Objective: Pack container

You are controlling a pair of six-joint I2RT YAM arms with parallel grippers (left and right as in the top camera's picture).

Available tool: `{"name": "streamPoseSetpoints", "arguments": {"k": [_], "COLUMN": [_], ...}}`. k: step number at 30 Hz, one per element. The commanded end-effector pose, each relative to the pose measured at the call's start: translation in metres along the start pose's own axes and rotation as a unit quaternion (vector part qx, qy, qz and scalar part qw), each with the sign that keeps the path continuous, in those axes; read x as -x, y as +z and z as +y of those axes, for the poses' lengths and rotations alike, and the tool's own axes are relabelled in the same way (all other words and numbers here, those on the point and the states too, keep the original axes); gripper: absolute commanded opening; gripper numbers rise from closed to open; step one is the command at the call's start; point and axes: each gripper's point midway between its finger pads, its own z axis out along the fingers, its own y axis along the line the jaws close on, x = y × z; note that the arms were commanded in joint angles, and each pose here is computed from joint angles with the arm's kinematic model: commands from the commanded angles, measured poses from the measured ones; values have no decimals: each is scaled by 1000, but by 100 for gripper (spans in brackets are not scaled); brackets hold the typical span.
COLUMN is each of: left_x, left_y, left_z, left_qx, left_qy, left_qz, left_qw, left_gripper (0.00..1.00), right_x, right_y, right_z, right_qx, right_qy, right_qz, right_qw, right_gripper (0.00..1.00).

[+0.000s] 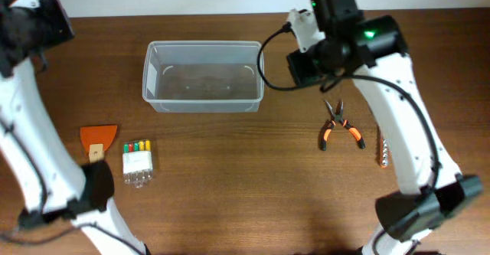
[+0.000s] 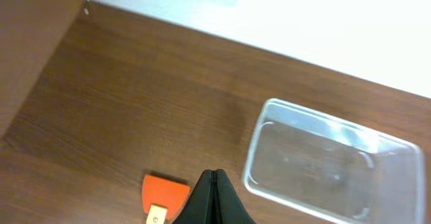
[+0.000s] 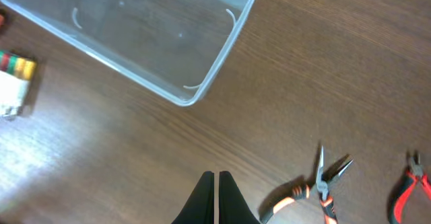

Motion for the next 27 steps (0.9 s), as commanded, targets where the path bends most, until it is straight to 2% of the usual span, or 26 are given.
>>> {"name": "streamPoseSetpoints", "arguments": {"k": [1, 5, 13, 20, 27], "left_x": [-19, -72, -162, -211, -245], "left_y": [-31, -21, 13, 50, 64], "left_z": [-1, 11, 22, 21, 13], "left_qx": [-2, 24, 44, 34, 18], "left_qy": [10, 11, 15, 11, 38], "left_qz": [11, 102, 254, 322, 345], "left_qw": [1000, 994, 966, 946, 938], "left_gripper": [2, 2, 2, 2, 2], "right_x": [15, 25, 52, 48, 48], "right_y": [-7, -9, 5, 48, 88], "right_z": [-4, -5, -12, 5, 21], "right_qx": [-22, -26, -45, -30, -15], "right_qy": [-19, -45, -52, -99, -119], "right_qz": [-27, -46, -85, -48, -30], "right_qw": [999, 998, 994, 993, 992], "right_gripper": [4, 4, 4, 4, 4]}}
